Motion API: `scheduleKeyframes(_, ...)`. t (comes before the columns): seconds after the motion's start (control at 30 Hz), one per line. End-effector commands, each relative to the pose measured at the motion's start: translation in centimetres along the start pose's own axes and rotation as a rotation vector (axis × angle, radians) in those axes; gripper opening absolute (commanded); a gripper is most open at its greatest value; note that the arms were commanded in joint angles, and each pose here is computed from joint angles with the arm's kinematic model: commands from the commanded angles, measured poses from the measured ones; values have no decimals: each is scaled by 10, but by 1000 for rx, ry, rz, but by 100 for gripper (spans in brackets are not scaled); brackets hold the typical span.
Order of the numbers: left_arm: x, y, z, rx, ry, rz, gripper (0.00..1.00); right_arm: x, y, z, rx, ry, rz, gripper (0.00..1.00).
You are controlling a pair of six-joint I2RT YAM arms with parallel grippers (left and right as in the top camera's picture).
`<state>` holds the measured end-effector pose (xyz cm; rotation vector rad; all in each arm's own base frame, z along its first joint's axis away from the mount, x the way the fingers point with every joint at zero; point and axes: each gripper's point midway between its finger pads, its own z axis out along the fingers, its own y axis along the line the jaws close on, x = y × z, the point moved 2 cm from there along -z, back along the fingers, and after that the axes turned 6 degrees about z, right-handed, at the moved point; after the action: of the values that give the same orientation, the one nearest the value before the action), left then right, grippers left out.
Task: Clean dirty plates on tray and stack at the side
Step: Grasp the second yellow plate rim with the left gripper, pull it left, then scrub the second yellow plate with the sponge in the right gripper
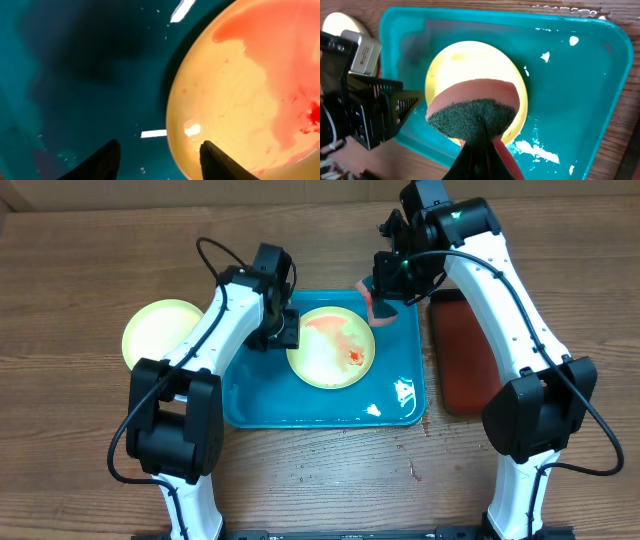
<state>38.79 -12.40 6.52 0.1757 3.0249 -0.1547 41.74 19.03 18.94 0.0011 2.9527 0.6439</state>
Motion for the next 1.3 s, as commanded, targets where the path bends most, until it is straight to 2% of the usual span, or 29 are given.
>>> scheduleKeyframes(0.0, 15, -5, 21, 56, 44, -119, 49, -2, -5, 6, 37, -4, 25, 4)
scheduleKeyframes(0.17, 22, -2, 42, 58, 30, -180, 41, -1, -3, 10, 37, 1, 19, 4)
scheduleKeyframes(0.27, 26, -1, 49, 58, 26, -189, 32, -1, 0, 11, 35, -1, 12, 4)
scheduleKeyframes(0.37, 28, -1, 53, 58, 26, -210, 18, 0, 0, 12, 40, 1, 22, 4)
scheduleKeyframes(0.43, 28, 1, 53, 50, 25, -223, 4, 0, -2, 14, 53, 1, 48, 4)
scheduleKeyframes(0.6, 27, 2, 53, 44, 21, -232, 4, 5, 0, 32, 79, 35, 99, 4)
scheduleKeyframes(0.77, 28, 2, 53, 44, 21, -233, 4, 8, 4, 62, 150, 46, 72, 4)
scheduleKeyframes(0.9, 28, 2, 53, 45, 22, -233, 4, 4, -8, 87, 271, 14, 86, 4)
scheduleKeyframes(1.1, 29, 0, 53, 55, 29, -233, 4, 3, -25, 118, 338, 35, 109, 4)
scheduleKeyframes(1.27, 28, -10, 50, 174, 46, -207, 4, 9, -34, 135, 358, 78, 79, 4)
